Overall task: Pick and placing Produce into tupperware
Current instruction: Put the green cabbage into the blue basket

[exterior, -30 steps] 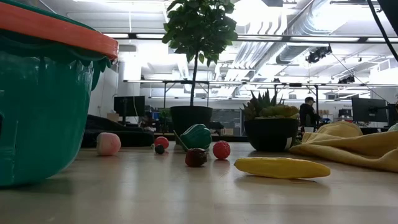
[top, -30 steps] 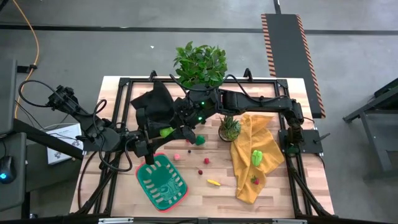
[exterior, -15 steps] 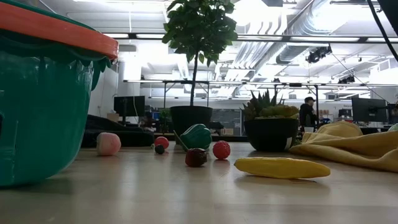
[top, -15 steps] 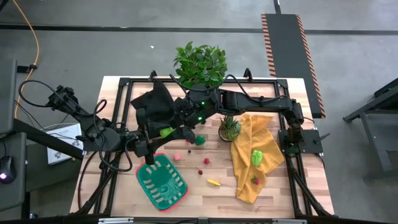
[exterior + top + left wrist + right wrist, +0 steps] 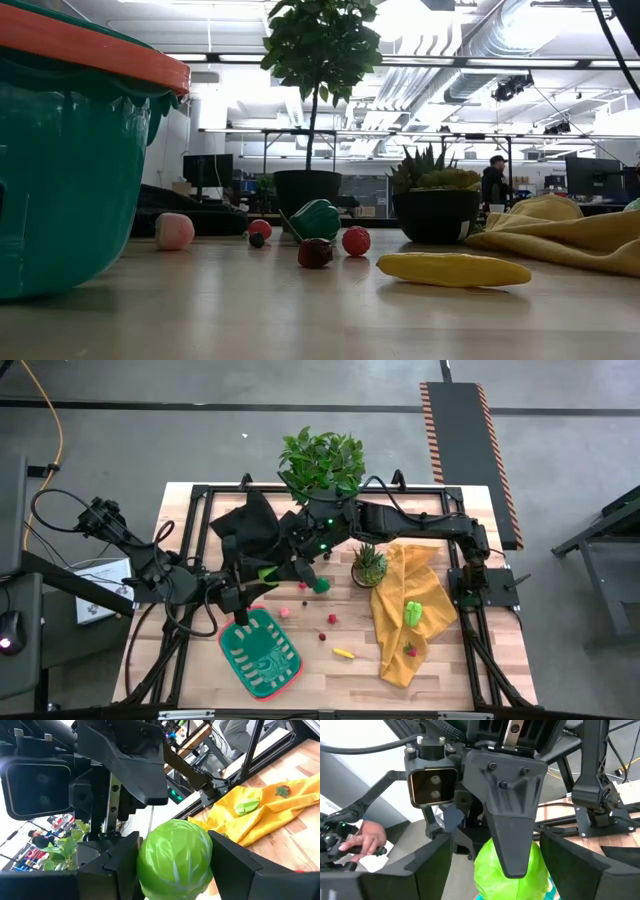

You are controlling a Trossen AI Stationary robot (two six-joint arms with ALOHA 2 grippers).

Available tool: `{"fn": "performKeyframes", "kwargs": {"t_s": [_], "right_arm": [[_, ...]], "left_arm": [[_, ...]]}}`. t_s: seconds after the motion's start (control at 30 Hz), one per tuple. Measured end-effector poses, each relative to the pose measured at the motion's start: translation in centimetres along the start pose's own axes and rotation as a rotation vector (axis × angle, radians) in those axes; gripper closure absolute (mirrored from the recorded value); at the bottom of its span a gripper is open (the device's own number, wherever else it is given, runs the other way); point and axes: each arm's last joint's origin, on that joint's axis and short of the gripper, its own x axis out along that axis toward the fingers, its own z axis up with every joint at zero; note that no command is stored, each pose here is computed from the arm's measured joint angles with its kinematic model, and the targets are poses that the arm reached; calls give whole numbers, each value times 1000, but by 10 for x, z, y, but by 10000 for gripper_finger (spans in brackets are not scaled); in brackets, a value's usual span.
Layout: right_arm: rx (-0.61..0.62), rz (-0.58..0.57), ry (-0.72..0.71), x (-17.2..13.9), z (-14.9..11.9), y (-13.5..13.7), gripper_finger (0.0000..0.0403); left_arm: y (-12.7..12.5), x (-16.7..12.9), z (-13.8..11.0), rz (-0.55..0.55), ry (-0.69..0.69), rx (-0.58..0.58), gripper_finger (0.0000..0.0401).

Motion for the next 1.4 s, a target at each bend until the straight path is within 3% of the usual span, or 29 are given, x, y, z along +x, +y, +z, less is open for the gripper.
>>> {"fn": "performKeyframes", "kwargs": {"t_s": [1.07,1.4], "right_arm": [[25,-7,-12,-10,6,-3,116],[22,-8,-28,-17,11,-1,116]], "left_arm": [[0,-1,-1,-8,13,16,206],[-12,-19,6,-26,-13,31,205]]}}
